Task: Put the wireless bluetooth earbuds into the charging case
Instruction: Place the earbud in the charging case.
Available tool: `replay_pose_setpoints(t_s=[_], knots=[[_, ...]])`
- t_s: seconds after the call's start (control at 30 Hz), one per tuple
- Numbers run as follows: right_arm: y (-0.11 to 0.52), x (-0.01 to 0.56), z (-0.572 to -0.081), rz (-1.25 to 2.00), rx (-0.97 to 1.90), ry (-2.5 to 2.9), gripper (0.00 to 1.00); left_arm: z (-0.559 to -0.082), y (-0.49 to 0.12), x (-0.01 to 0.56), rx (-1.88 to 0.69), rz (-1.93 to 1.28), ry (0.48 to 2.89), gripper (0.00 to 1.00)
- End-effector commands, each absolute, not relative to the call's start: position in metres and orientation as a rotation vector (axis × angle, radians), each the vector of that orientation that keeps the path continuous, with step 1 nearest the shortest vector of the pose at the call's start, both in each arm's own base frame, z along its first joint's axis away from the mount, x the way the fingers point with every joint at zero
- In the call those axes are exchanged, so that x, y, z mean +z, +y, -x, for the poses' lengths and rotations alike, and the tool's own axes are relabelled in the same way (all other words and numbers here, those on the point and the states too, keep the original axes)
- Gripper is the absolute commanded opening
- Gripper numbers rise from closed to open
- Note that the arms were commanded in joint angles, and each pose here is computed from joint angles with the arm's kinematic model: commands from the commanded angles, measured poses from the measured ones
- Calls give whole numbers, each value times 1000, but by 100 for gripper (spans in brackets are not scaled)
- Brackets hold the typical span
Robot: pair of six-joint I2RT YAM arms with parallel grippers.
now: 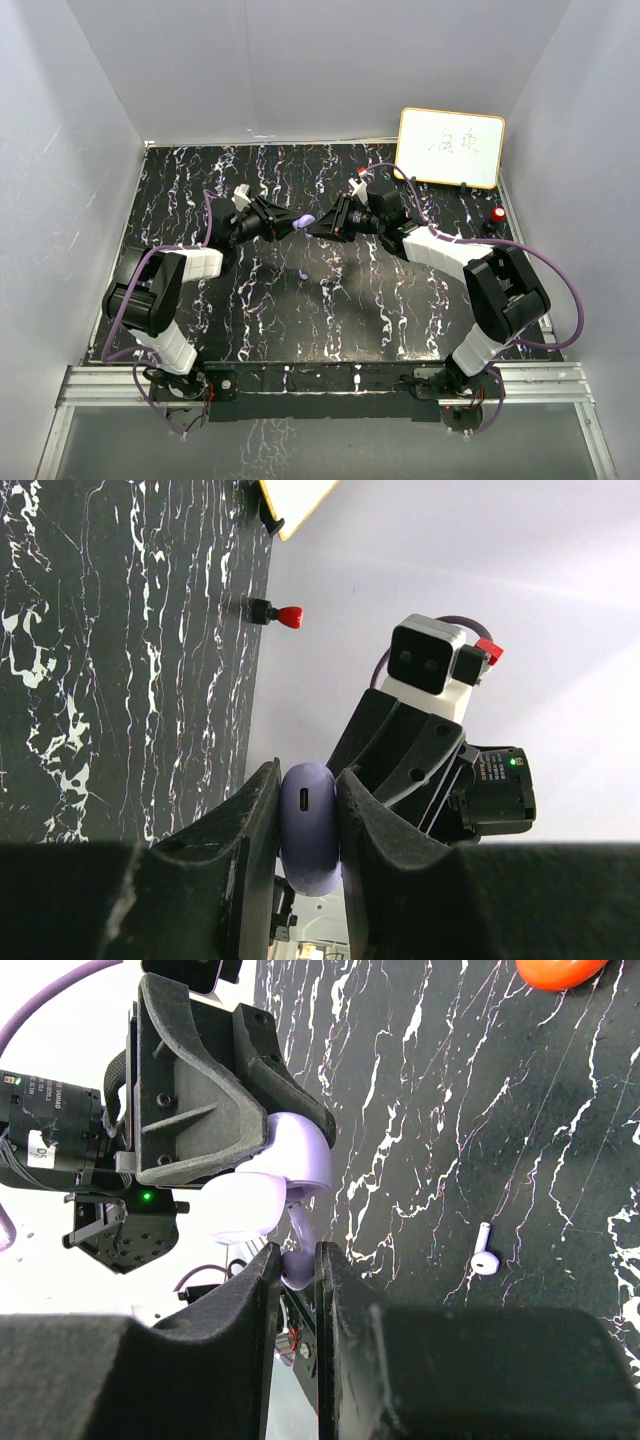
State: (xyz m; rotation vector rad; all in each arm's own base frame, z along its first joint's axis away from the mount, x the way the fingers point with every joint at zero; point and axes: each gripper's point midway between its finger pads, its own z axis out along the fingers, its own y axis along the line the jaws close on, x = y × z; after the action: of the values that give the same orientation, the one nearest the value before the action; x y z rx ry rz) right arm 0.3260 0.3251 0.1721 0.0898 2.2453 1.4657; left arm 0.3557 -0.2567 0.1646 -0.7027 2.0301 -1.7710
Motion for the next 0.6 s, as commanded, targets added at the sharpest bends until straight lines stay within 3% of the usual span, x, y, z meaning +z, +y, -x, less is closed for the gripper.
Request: replay_pose_setpoints(t_s=[0.0,0.57], knots=[[327,190,-332,-69,1489,2172,13,-357,-260,197,-1799,605,1965,0],[328,189,-334,-79,1499,2168,13,-356,-262,198,-1790,591,1974,0]])
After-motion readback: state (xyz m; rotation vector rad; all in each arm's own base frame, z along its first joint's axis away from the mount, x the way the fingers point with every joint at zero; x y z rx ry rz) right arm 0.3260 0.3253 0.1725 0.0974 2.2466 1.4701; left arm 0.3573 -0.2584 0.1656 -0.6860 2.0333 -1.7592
